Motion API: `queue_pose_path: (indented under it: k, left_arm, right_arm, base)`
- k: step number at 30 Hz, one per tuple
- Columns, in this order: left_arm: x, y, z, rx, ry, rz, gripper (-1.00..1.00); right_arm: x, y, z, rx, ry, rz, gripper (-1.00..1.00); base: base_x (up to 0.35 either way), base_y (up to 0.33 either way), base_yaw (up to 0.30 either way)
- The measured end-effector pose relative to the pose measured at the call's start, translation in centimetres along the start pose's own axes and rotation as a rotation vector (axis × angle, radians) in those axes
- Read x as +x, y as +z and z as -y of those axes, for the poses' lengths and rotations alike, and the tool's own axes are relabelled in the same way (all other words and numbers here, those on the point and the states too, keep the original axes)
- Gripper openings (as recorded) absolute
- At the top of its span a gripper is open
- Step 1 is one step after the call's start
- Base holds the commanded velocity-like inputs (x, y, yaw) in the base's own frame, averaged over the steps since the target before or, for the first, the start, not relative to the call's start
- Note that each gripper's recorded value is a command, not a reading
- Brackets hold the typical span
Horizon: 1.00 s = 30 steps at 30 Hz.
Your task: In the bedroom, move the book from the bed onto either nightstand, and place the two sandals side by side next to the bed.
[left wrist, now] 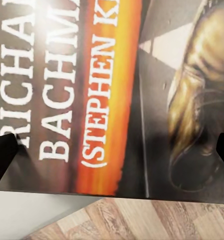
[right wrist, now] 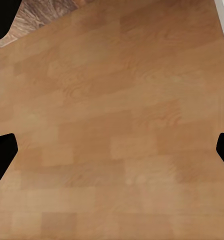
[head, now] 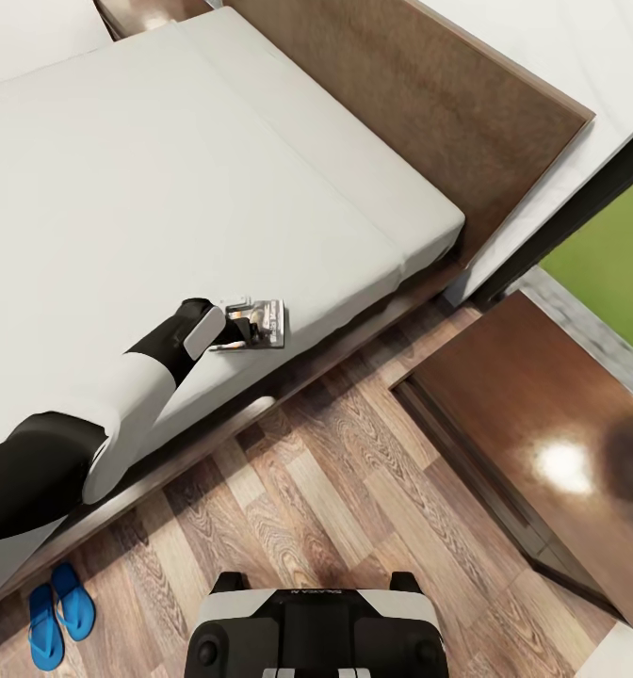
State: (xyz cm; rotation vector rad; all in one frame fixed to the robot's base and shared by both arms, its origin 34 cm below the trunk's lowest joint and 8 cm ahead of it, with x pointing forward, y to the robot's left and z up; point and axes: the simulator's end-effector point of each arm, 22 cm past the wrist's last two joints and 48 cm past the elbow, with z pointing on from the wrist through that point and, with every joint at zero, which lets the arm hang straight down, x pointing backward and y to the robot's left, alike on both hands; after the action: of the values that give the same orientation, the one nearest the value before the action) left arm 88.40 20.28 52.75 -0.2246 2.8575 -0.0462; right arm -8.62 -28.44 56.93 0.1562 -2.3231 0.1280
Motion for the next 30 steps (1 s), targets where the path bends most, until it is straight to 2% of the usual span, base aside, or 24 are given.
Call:
queue_pose_path:
  k: [16, 23, 30]
  left_arm:
    - [0.0, 0.0, 0.0, 0.000, 0.002, -0.001, 1.00]
    - [-1.7, -0.8, 0.9, 0.019, 0.010, 0.040, 1.00]
    - [-2.3, -1.1, 1.2, 0.026, 0.011, 0.054, 1.00]
  right_arm:
    - [0.0, 0.0, 0.0, 0.000, 0.001, 0.001, 1.00]
    - [0.0, 0.0, 0.0, 0.000, 0.001, 0.001, 1.00]
    - [-0.1, 0.0, 0.0, 0.000, 0.001, 0.002, 1.00]
  base:
    - [0.000, 0.000, 0.000]
    - [0.000, 0.000, 0.000]
    - [0.000, 0.000, 0.000]
